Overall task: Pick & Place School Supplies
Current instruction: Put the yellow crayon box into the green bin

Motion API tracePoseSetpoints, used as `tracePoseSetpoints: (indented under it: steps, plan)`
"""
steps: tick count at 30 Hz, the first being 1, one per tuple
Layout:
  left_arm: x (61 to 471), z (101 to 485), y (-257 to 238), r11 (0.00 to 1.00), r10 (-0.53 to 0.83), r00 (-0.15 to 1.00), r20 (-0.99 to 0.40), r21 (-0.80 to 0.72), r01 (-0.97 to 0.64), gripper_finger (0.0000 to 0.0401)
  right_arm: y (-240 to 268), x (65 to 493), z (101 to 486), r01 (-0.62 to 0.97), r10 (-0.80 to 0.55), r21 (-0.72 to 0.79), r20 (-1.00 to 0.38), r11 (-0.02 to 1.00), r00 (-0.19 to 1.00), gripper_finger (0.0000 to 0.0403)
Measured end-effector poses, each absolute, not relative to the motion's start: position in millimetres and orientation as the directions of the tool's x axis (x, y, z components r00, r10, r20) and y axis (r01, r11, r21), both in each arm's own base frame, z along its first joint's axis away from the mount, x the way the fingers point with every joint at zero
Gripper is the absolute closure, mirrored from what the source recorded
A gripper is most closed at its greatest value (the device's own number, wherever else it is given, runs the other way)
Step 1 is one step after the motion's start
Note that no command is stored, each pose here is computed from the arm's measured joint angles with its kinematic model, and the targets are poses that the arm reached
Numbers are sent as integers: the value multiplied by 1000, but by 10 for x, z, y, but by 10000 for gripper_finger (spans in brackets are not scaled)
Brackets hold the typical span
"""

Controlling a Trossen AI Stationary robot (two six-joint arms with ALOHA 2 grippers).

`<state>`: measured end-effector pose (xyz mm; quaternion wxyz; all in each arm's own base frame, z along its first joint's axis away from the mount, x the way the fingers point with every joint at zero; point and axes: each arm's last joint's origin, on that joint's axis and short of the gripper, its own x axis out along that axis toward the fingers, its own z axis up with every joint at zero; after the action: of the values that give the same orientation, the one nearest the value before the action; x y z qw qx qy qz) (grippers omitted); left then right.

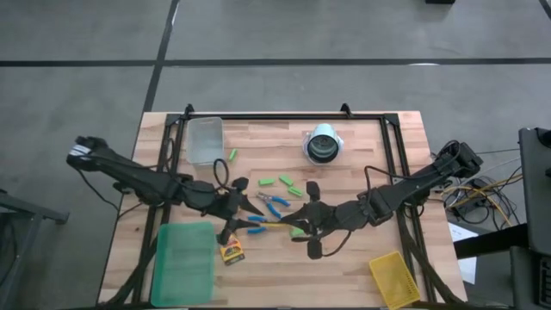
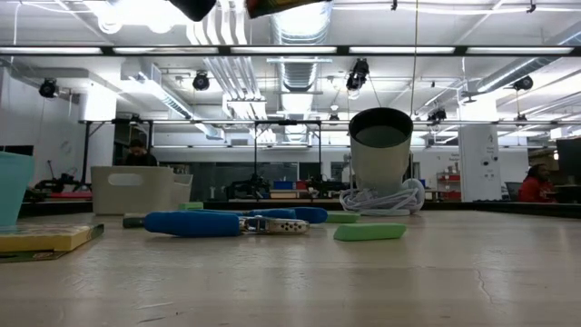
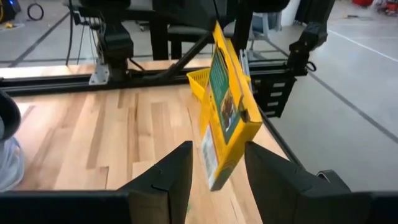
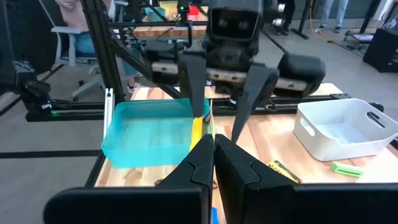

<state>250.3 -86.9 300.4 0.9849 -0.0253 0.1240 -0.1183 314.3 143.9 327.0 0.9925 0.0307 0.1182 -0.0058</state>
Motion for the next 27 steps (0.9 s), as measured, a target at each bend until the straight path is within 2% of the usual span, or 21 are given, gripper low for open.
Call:
tracePoseSetpoints:
  steps: [11,17,21,27]
  plan:
    - [2602,2981,-932,968,-252,934,-251,-82,239,250,1438,3141,3276,18,-4,57,-233,998,972,394]
    - [2519,2966,-962,960,-281,909,-307,-80,270,250,1438,3140,3273,18,-4,54,-236,998,972,394]
    - [2460,3051,-939,958,-285,917,-280,-98,268,250,1438,3141,3272,17,-4,53,-236,998,972,394]
    - [2448,3076,-916,966,-228,936,-267,-186,182,250,1438,3141,3273,18,-4,55,-236,998,972,394]
